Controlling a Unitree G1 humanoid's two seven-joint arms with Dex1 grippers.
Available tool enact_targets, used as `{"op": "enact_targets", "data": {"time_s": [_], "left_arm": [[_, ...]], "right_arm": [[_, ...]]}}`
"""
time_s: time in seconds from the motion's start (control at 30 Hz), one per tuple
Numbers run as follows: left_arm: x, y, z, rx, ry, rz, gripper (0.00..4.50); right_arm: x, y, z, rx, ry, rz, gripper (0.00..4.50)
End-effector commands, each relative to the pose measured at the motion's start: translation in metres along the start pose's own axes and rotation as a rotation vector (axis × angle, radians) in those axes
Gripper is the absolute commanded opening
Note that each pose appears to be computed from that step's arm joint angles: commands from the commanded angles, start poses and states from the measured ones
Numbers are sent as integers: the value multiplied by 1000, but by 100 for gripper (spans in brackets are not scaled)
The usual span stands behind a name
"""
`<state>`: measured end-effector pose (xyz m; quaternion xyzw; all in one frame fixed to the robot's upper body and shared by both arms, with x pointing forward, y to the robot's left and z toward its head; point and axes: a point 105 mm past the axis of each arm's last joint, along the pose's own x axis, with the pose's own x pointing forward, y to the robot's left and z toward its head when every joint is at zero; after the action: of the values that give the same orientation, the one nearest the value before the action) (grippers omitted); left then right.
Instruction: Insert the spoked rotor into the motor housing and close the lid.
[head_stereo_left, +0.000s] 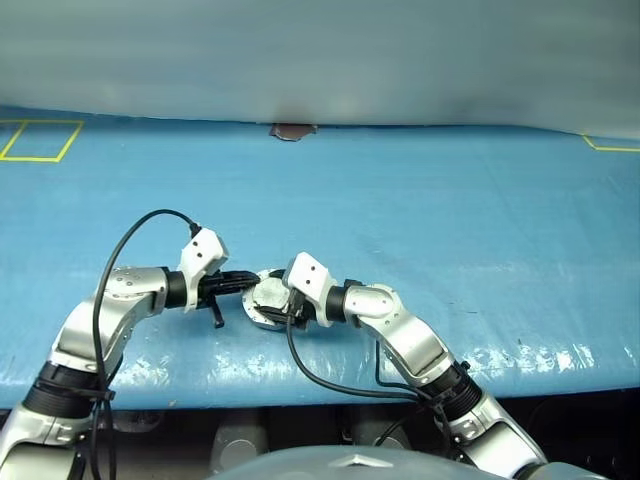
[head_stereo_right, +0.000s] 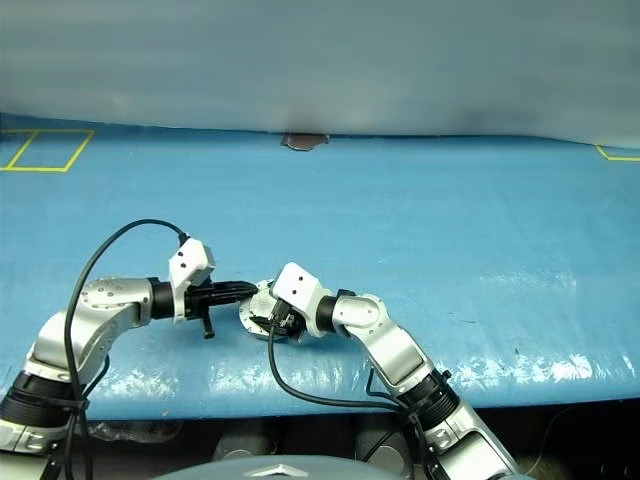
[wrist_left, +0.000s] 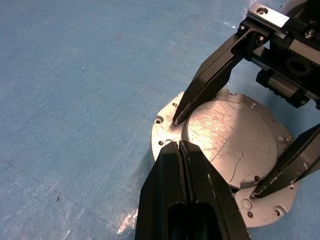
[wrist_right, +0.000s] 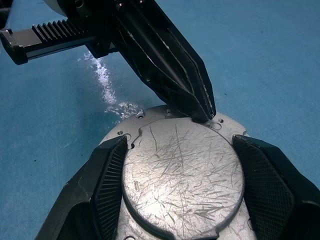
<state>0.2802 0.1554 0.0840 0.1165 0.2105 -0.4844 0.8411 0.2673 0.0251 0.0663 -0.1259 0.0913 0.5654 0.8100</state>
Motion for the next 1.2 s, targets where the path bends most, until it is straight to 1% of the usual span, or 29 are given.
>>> {"op": "enact_targets", "data": {"time_s": [0.03, 0.2, 0.27, 0.33, 0.37, 0.5, 0.63, 0.73, 0.8, 0.83, 0.9, 0.97, 1.1, 1.2], "left_arm": [[8, -10, 2, 12, 8, -57, 0], [12, -14, -3, 7, 44, -82, 0], [12, -15, -3, 7, 47, -92, 0], [13, -16, -4, 8, 49, -96, 0], [13, -16, -4, 9, 49, -97, 0], [15, -17, -4, 12, 50, -104, 0], [17, -17, -4, 21, 51, -113, 0], [18, -17, -3, 31, 49, -121, 0], [18, -17, -2, 34, 48, -124, 0], [18, -16, -2, 35, 48, -125, 0], [18, -17, -2, 38, 49, -128, 0], [18, -17, -2, 40, 49, -130, 0], [16, -17, -3, 38, 50, -126, 0], [15, -17, -4, 33, 50, -120, 0]], "right_arm": [[-1, 1, -11, 28, 41, -5, 304], [-7, 3, -12, 53, 36, 7, 304], [-13, 1, -12, 61, 35, -4, 377], [-22, 1, -15, 73, 40, -19, 433], [-27, 1, -17, 80, 43, -29, 445], [-54, 1, -23, 96, 67, -86, 445], [-82, 7, -20, 136, 75, -105, 445], [-100, 7, -13, 233, 39, -150, 445], [-106, 5, -9, 309, 10, -182, 445], [-107, 2, -10, 378, 12, -217, 445], [-106, -1, -9, 516, -3, -255, 445], [-97, -1, -4, 642, -43, -250, 445], [-74, 2, 6, 898, -111, -202, 445], [-61, 7, 11, 1029, -130, -152, 445]]}}
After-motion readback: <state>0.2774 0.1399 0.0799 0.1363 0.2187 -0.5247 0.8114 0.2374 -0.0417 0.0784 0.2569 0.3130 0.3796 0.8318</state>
